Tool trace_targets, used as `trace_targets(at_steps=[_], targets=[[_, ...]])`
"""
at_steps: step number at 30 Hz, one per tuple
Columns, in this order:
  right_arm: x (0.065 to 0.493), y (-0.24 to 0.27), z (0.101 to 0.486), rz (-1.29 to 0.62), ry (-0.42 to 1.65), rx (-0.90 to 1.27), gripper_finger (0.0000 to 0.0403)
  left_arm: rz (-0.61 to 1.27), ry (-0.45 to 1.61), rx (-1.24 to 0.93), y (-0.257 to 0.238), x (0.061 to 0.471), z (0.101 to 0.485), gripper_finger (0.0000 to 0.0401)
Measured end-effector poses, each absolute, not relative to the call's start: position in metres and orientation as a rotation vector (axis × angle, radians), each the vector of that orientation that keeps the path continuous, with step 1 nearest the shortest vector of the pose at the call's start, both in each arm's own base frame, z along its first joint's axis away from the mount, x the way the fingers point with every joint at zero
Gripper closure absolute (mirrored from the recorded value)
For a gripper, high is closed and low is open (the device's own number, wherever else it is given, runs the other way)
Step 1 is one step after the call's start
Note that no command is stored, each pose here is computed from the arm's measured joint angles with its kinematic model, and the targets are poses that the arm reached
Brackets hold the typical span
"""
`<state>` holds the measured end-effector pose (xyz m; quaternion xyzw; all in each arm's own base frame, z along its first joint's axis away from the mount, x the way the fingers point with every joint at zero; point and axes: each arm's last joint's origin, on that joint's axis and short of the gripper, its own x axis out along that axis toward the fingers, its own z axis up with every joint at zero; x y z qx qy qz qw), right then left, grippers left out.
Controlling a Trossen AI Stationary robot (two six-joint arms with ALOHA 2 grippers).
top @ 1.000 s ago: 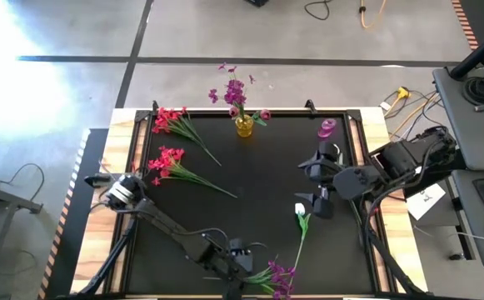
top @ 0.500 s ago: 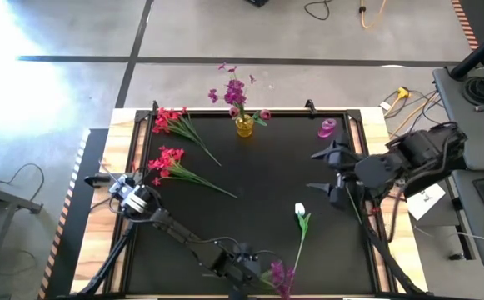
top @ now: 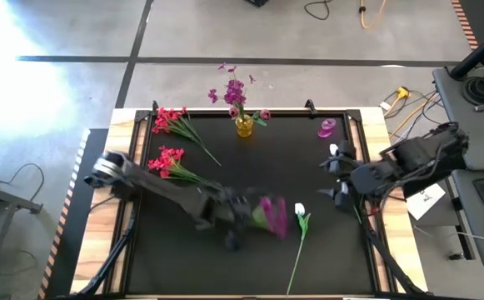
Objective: Sort flowers into vase by color
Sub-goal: Put the violet flowers into the yellow flower vase
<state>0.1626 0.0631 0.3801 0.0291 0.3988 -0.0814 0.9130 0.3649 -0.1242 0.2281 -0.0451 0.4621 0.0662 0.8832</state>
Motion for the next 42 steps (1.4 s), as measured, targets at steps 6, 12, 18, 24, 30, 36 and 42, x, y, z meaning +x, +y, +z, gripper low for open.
trace_targets(at_steps=[6, 12, 18, 24, 30, 36, 42], targets=[[0.182, 0.062, 0.331, -0.207, 0.738, 0.191, 0.0042, 0.292, 0.661, -0.202, -0.045, 0.31, 0.267, 0.0399], [0.236, 0.047, 0.3, -0.194, 0.442, 0.393, 0.0042, 0.268, 0.098, -0.335, -0.008, 0.28, 0.294, 0.0399], [0.288, 0.005, 0.311, -0.148, 0.068, 0.464, 0.0042, 0.241, -0.162, -0.352, -0.003, 0.272, 0.298, 0.04], [0.33, -0.012, 0.328, -0.082, 0.012, 0.425, 0.0042, 0.231, -0.186, -0.335, -0.004, 0.278, 0.305, 0.04], [0.349, -0.013, 0.349, -0.078, -0.036, 0.397, 0.0089, 0.213, -0.209, -0.328, -0.007, 0.277, 0.313, 0.04], [0.35, -0.018, 0.356, -0.091, -0.055, 0.392, 0.0185, 0.187, -0.227, -0.323, -0.01, 0.275, 0.319, 0.0398], [0.351, -0.017, 0.354, -0.09, -0.051, 0.391, 0.0303, 0.207, -0.215, -0.321, -0.01, 0.277, 0.322, 0.0365]])
